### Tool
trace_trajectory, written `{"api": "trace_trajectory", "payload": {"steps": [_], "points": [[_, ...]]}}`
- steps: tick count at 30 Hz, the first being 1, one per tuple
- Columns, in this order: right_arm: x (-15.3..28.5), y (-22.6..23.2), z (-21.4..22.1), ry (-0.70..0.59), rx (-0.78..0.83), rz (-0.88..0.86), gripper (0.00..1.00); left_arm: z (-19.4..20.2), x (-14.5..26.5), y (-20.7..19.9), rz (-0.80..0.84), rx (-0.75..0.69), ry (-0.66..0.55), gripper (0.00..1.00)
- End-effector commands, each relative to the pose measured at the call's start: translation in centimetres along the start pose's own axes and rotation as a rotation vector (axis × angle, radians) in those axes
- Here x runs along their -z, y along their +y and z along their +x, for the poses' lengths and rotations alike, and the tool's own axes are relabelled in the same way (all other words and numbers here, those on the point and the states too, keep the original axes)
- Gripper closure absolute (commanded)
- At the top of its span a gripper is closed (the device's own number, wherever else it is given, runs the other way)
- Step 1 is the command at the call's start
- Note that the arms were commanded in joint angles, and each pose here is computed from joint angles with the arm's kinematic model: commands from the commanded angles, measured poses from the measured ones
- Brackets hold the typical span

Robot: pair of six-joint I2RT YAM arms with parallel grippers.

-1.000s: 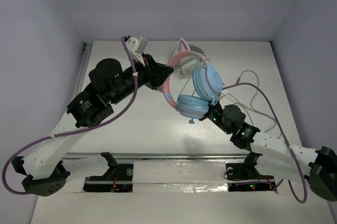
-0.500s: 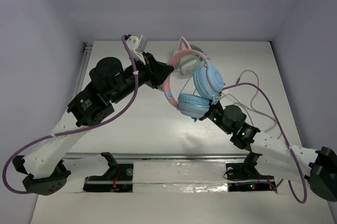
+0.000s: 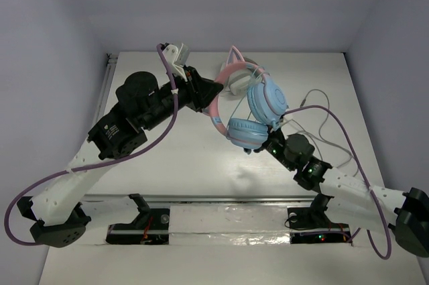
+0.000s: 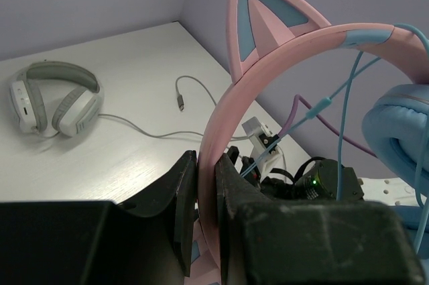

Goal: Wrap the headphones

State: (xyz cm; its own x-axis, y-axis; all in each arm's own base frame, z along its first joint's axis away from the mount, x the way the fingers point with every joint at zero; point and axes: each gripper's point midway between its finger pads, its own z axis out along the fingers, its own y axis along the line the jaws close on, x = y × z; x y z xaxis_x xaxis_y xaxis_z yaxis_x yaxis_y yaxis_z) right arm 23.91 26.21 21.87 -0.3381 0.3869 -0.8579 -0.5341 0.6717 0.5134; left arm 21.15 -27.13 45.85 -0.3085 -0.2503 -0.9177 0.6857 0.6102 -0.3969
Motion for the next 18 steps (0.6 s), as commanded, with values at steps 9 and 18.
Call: {"api": "trace_trajectory", "payload": {"steps": [9,18], "points": [[0.5,0.1,-1.6,-0.057,-0.013,-0.001,0.37,-6.6,1.9,-2.9,0.083,0.042,-0.204,1.0],[1.5,-0.3,-0.7,-0.045,-0.046,-0.003,0.36,-7.8,2.4,-2.1,0.03,0.034,-0.242,1.0]]}}
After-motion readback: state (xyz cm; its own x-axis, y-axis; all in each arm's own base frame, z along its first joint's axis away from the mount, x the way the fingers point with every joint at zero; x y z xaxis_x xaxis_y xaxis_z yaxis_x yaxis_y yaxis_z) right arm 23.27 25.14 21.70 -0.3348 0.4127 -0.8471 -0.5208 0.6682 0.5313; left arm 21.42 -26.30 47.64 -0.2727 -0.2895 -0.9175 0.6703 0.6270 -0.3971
